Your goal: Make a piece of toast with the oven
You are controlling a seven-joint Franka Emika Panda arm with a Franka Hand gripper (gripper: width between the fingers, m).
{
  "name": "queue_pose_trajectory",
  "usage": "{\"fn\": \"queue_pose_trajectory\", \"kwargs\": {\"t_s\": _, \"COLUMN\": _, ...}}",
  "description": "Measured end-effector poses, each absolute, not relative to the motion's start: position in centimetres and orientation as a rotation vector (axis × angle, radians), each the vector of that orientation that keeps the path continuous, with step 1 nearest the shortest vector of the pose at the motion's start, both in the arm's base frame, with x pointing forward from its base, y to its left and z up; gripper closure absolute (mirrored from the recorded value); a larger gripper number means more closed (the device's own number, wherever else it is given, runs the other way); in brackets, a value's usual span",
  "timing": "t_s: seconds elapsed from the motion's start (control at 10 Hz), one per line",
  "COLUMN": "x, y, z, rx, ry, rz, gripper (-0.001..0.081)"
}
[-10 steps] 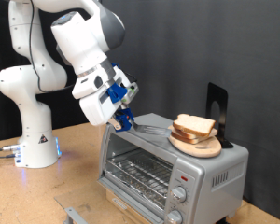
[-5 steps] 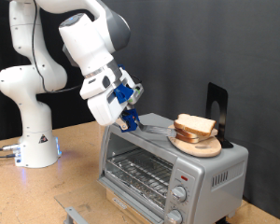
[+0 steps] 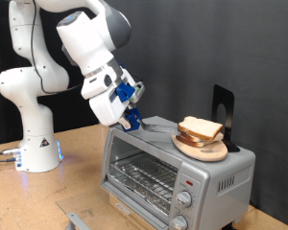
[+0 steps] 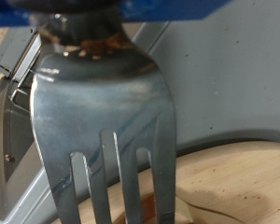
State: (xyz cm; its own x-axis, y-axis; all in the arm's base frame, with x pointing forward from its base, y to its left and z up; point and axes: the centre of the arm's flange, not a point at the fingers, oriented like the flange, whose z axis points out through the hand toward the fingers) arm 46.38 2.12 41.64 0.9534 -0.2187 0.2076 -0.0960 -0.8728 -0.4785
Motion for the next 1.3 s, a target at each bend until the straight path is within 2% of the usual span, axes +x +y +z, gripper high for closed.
{"fn": "queue_pose_trajectory", "kwargs": {"t_s": 1.3, "x": 46.04, "y": 1.25, "z": 41.85, "rx": -2.632, "ry": 0.271, "rz": -0.408, "gripper": 0.0315}}
